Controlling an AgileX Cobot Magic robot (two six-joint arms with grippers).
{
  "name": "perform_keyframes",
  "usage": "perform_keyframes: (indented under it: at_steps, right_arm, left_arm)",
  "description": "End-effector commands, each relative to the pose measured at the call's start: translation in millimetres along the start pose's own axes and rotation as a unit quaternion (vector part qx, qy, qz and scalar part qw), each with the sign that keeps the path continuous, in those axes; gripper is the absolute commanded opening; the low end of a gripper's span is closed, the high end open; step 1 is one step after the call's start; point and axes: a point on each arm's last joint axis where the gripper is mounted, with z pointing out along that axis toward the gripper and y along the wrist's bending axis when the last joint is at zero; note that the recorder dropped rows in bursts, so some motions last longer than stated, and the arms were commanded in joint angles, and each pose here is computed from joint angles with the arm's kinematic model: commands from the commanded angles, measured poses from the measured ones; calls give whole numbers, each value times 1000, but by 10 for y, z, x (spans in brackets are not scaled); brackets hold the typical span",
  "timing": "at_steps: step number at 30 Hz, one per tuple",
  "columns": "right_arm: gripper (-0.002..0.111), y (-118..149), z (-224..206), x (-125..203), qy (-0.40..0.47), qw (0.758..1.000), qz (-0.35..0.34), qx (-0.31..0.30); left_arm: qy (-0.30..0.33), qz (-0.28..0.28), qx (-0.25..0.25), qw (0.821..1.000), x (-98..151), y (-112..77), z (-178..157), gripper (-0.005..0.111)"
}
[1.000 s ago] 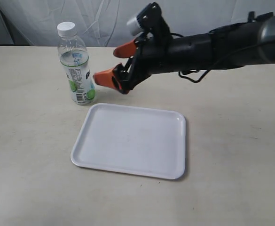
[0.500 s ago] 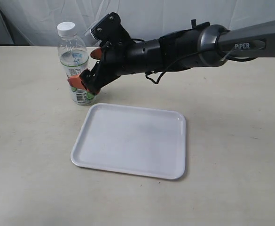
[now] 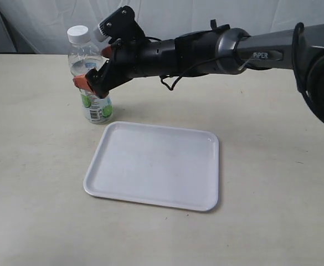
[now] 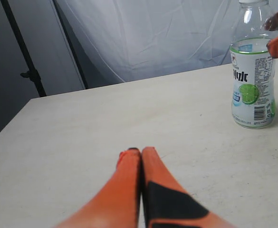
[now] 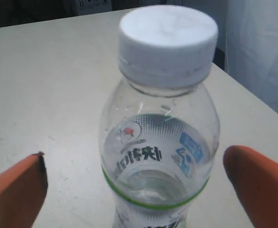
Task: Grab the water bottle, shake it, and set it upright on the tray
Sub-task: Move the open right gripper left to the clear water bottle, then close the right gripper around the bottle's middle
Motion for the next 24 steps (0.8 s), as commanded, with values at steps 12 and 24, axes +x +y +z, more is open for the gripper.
perform_keyframes:
  at_steps: [12, 24]
  right_arm:
    - [104, 61, 423, 47, -9, 1000, -6, 0]
    - [104, 69, 669, 220, 47, 994, 12, 103]
  left_arm:
    - [1, -3, 1, 1000, 12, -3, -1, 0]
    - [1, -3, 1, 1000, 12, -3, -1, 0]
